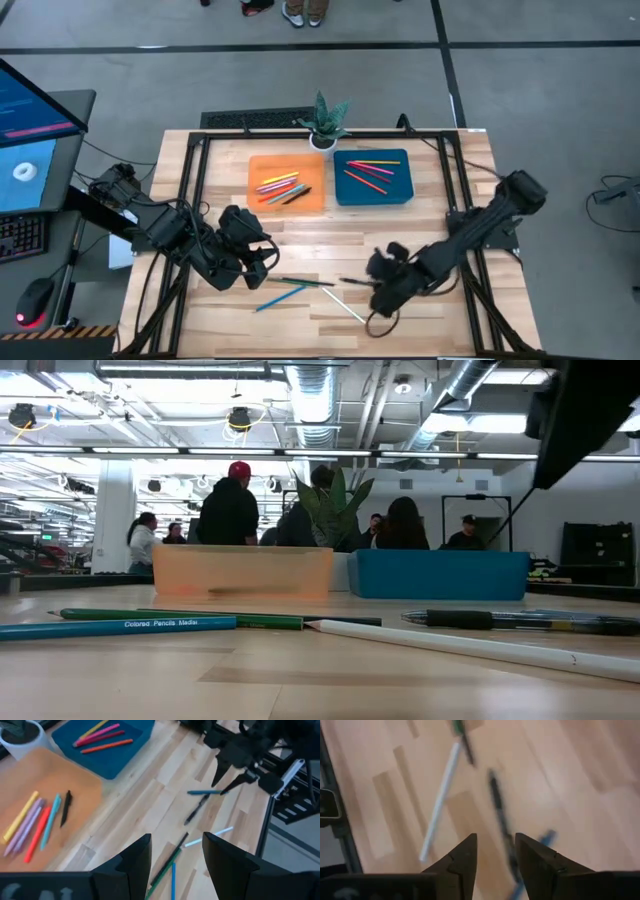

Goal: Sort pens & pencils
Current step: Put the white pencil into the blue bin

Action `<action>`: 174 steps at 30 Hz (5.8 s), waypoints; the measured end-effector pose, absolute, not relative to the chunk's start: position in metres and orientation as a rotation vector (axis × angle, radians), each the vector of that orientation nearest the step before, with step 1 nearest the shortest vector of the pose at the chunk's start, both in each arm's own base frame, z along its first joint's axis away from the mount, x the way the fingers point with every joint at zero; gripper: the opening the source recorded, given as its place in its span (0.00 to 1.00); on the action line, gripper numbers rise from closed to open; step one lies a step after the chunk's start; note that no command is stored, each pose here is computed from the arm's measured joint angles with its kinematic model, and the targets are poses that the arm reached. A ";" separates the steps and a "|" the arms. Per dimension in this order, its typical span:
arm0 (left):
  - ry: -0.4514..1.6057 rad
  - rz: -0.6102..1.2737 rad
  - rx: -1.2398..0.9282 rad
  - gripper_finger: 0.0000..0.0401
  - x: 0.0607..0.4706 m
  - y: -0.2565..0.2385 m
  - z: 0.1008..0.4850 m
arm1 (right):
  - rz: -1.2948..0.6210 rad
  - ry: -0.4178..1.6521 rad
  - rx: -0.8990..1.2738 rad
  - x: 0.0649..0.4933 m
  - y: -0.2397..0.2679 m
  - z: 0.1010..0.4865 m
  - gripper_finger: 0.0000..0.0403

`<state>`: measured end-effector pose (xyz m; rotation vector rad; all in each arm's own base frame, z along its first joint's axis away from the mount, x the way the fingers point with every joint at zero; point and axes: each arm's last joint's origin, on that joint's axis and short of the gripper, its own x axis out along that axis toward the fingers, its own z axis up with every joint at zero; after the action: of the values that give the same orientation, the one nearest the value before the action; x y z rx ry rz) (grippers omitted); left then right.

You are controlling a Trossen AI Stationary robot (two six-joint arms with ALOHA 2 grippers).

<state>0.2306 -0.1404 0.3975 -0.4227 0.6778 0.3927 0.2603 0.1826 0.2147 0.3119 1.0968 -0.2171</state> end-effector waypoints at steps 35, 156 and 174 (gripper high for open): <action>0.707 0.330 -0.434 0.42 0.225 -0.151 0.397 | -0.247 1.328 0.289 0.363 0.221 0.137 0.48; 0.644 0.346 -0.575 0.42 0.229 -0.154 0.401 | -0.069 1.414 0.025 0.367 0.243 0.160 0.01; 0.618 0.359 -0.572 0.42 0.229 -0.154 0.402 | -0.092 1.241 0.169 0.312 0.205 0.234 0.00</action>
<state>0.2291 -0.1538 0.4017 -0.5723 0.6182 0.3591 0.3124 0.2049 0.2337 0.1695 1.2412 -0.0915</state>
